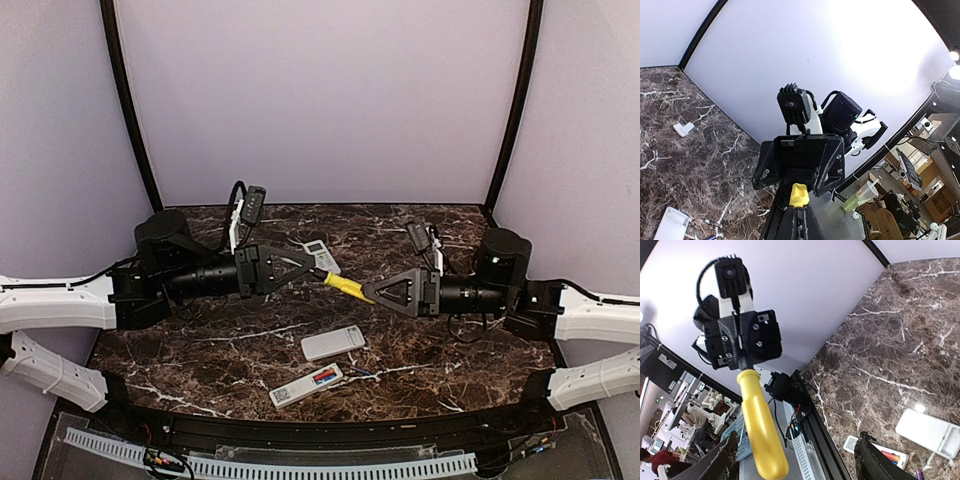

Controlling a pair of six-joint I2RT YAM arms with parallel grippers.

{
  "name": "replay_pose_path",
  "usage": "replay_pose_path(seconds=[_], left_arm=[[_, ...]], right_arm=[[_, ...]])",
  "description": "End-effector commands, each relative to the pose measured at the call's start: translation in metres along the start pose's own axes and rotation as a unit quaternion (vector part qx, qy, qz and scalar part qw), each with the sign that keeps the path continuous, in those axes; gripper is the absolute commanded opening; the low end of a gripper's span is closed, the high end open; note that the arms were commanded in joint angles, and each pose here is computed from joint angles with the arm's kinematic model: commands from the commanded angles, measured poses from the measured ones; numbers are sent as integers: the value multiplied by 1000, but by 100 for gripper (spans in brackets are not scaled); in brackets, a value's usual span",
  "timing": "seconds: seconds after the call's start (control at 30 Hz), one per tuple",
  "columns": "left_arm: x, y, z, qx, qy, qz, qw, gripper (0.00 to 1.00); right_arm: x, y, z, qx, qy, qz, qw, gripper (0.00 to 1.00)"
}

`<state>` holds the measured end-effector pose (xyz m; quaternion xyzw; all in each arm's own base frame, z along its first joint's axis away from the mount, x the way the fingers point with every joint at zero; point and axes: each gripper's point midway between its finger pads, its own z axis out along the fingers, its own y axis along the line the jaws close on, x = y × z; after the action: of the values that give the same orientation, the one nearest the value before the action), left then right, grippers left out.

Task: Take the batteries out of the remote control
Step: Pass from the left arm to the right

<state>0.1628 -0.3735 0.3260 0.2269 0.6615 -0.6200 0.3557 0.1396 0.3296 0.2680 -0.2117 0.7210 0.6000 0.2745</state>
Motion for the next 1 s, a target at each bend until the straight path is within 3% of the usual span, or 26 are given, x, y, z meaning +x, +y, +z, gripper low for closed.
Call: replay_pose_path(seconds=[0.0,0.2,0.97], left_arm=[[-25,-11,-10,14,-66,9,998,0],[-22,-9,-7,20,-66,7,998,0],[-16,-3,-8,11,-58,5,998,0]], right_arm=[[-38,39,-1,-64,-87,-22,994,76],[-41,55,16,-96,-78,-33,992,57],[-39,57,27,-100,-77,-35,991,22]])
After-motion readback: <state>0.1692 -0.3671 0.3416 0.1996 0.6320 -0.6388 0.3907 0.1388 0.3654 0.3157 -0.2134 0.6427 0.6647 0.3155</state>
